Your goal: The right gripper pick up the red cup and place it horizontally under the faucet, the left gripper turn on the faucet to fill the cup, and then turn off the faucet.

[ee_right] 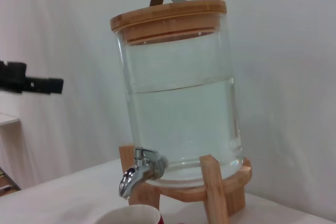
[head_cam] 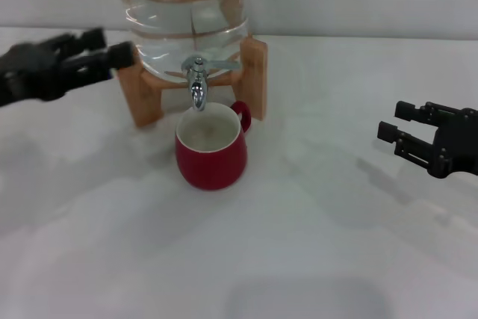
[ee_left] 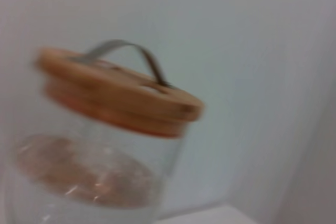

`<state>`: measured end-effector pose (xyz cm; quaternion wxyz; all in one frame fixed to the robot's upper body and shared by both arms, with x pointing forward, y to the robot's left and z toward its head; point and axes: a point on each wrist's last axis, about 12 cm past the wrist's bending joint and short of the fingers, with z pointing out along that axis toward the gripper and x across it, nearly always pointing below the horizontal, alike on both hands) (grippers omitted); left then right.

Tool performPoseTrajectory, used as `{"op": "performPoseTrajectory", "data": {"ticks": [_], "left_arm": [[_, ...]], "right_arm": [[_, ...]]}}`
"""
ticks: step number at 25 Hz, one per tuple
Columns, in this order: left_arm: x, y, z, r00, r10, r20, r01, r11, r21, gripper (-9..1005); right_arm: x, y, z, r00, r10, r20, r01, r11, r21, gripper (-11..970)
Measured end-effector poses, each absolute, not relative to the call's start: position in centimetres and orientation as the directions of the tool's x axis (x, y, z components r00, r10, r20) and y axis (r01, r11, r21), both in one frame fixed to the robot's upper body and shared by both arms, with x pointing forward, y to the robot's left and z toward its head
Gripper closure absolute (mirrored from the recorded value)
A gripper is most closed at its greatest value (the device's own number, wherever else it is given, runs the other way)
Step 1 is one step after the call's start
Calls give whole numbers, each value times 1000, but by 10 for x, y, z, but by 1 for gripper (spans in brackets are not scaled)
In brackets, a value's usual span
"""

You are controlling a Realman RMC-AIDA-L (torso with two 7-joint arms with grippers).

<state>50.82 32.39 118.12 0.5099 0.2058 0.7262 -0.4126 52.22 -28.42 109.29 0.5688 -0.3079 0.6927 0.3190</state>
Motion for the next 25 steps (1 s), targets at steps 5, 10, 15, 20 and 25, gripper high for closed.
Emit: {"op": "performPoseTrajectory", "data": {"ticks": [5,10,15,20,25], "left_arm": [[503,341,1132,-417,-247,-875,653,589,-477,155],[495,342,1094,-408,-309,-859,605,613,-508,155],[492,343,1069,-441,-307,-843,539,661,-523,155],[488,344,1063,-428,-316,-847,528,673,-518,155],[487,345,1065,-425,-318,-847,533,668,-519,155]], "right_arm": [[521,-282,1094,-136,-75,-988,-798,599,64,488],[519,-278,1094,-90,-90,-992,-814,580,22,488],[516,-275,1096,-39,-82,-996,-826,564,-13,489],[513,-277,1096,-20,-50,-999,-812,583,-13,489],[511,-279,1093,-27,-47,-999,-806,592,-6,487]]}}
